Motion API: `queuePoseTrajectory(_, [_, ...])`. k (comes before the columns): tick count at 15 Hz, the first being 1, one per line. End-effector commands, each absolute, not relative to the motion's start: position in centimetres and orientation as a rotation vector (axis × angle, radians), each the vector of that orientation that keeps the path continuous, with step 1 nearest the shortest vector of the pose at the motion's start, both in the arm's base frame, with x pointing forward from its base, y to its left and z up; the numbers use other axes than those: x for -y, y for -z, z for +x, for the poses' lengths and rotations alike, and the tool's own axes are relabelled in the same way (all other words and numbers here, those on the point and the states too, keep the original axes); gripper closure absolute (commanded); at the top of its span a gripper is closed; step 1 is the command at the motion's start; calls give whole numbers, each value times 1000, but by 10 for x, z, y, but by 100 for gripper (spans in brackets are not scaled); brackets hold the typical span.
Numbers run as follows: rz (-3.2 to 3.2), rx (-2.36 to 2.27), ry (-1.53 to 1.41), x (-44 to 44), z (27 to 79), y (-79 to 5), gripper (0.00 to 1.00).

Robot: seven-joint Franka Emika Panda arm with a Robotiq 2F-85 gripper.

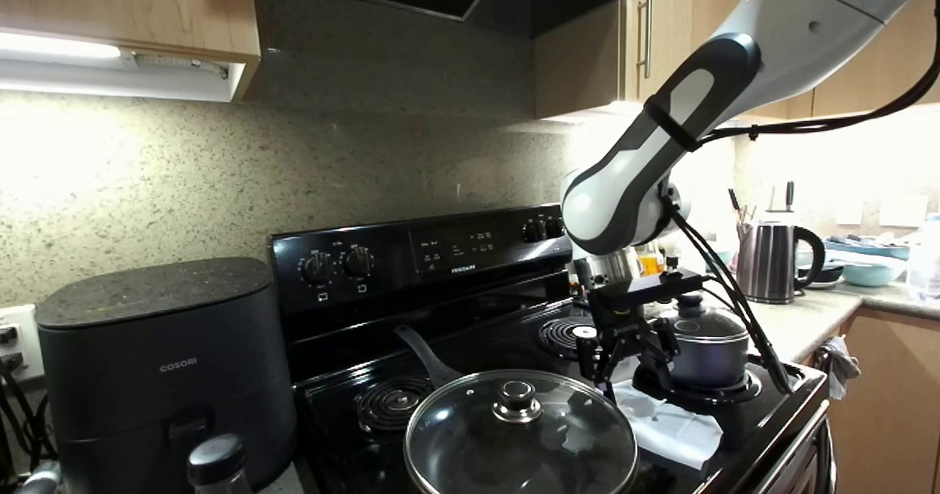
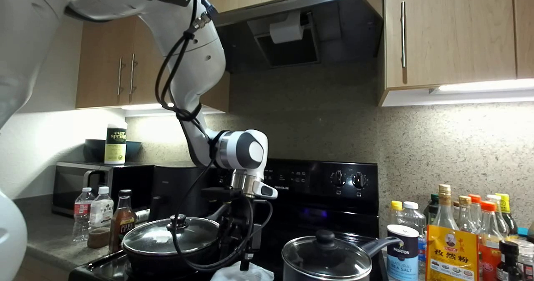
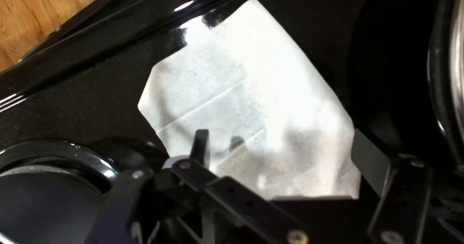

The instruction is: Use the napkin to wipe the stove

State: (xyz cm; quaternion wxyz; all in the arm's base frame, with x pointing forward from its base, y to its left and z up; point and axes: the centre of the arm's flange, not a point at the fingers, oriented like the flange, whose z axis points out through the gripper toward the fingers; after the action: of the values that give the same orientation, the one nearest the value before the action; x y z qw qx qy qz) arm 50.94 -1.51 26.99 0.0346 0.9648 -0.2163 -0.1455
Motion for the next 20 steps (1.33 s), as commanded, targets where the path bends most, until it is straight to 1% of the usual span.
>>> queuePoseTrajectory(1, [2964, 684, 477, 21, 517, -253, 0])
queuePoseTrajectory(3, [2959, 682, 488, 22, 519, -248, 0])
queuePoseTrajectory(4, [2957, 678, 491, 21, 521, -246, 20])
queuePoseTrajectory(7, [2957, 670, 496, 20, 524, -243, 40])
queuePoseTrajectory(8, [2957, 671, 497, 20, 525, -242, 47])
queuePoseTrajectory(12, [2967, 672, 506, 20, 527, -241, 72])
queuePoseTrajectory(15, [2969, 677, 510, 20, 528, -240, 93])
queuePoseTrajectory(16, [2965, 678, 507, 19, 528, -242, 48])
queuePoseTrajectory(17, [2966, 676, 502, 19, 528, -243, 52])
queuePoseTrajectory(18, [2968, 673, 494, 18, 527, -246, 51])
queuePoseTrajectory(19, [2970, 672, 488, 17, 527, -248, 45])
queuePoseTrajectory(20, [2949, 678, 494, 19, 527, -242, 64])
